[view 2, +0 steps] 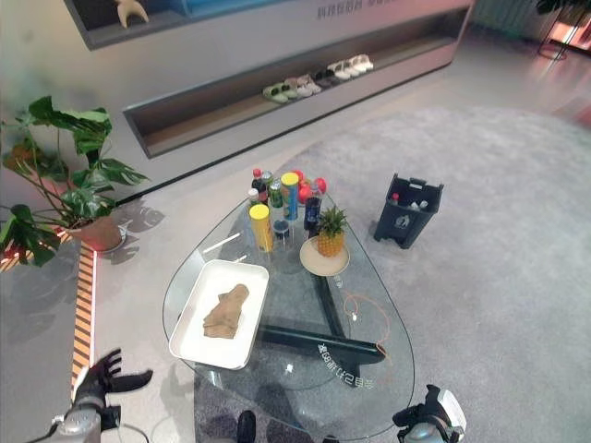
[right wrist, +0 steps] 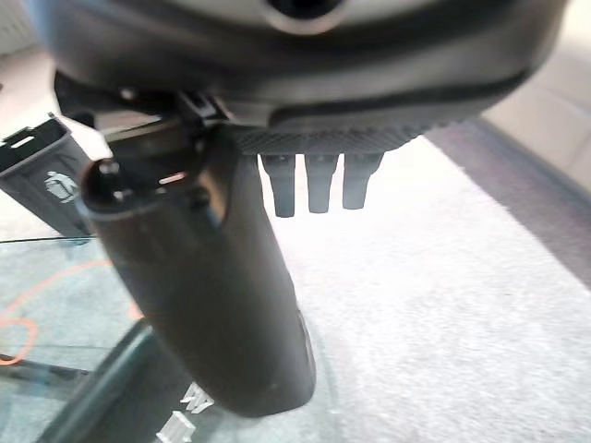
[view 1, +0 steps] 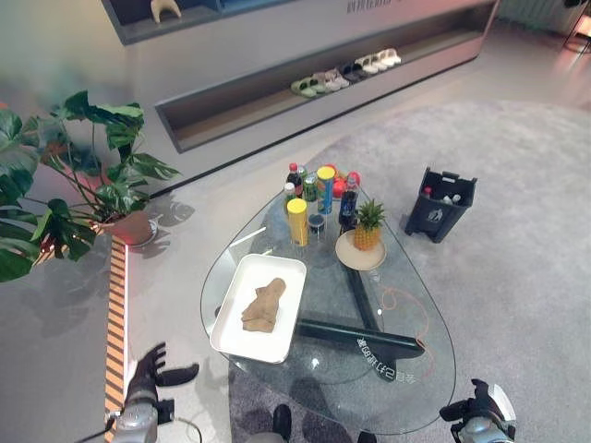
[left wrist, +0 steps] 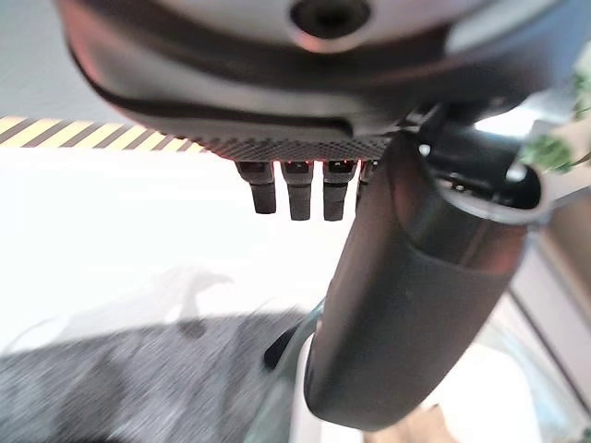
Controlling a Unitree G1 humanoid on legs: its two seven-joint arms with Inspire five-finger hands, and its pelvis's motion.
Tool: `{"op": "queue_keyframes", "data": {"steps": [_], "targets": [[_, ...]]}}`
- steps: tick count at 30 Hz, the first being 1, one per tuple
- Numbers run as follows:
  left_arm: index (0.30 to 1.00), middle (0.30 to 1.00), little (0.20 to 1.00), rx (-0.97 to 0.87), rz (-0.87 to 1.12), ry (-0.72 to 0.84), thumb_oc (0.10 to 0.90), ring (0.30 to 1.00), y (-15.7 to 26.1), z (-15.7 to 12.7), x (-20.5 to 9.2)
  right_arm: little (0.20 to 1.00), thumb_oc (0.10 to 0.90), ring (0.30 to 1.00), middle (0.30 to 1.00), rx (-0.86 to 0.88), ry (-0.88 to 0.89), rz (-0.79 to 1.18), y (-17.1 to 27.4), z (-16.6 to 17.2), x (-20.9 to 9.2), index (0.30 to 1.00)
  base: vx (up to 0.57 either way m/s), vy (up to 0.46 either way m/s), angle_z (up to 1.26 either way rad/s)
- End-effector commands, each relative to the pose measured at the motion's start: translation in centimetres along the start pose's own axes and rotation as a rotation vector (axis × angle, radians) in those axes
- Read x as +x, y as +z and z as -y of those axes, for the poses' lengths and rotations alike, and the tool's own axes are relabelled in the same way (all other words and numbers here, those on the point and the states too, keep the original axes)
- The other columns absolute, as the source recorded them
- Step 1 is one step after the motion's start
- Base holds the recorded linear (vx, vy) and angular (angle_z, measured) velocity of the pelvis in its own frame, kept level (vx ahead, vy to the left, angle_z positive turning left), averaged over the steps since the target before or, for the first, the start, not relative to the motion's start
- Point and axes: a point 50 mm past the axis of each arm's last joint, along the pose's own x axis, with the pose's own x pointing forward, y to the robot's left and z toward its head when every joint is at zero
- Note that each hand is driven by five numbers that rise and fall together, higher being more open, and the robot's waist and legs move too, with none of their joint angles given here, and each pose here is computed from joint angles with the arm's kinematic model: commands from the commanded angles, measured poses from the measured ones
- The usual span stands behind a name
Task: Wipe the table with a cloth and put it in the basket.
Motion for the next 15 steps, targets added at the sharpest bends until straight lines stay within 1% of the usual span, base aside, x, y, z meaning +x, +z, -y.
{"op": "queue_keyframes", "data": {"steps": [1, 3, 8, 12, 15], "targets": [[0.900, 0.900, 0.900, 0.015, 0.040, 0.001, 0.800, 0.900, 2.2, -0.6, 0.8, 0.900, 0.800, 0.900, 0.900, -0.041, -0.023, -0.043, -0.9, 1.2, 0.4, 0.900, 0.04, -0.001, -0.01], [0.900, 0.900, 0.900, 0.023, -0.029, -0.017, 0.800, 0.900, 0.8, 0.1, 0.5, 0.900, 0.800, 0.900, 0.900, -0.064, 0.012, -0.062, -1.2, 0.8, 0.3, 0.900, 0.04, 0.006, -0.02], [0.900, 0.900, 0.900, 0.092, -0.122, -0.109, 0.800, 0.900, -0.9, 1.7, 0.1, 0.900, 0.800, 0.900, 0.900, -0.104, 0.092, -0.118, -2.0, -0.5, -0.2, 0.900, 0.00, 0.001, -0.01], [0.900, 0.900, 0.900, 0.130, -0.150, -0.172, 0.800, 0.900, -1.4, 3.1, -0.1, 0.900, 0.800, 0.900, 0.900, -0.148, 0.152, -0.182, -2.7, -1.2, -0.5, 0.900, 0.04, 0.008, -0.01], [0.900, 0.900, 0.900, 0.138, -0.158, -0.186, 0.800, 0.900, -1.5, 3.5, -0.1, 0.900, 0.800, 0.900, 0.900, -0.163, 0.182, -0.212, -3.0, -1.4, -0.7, 0.900, 0.06, 0.003, 0.00]]}}
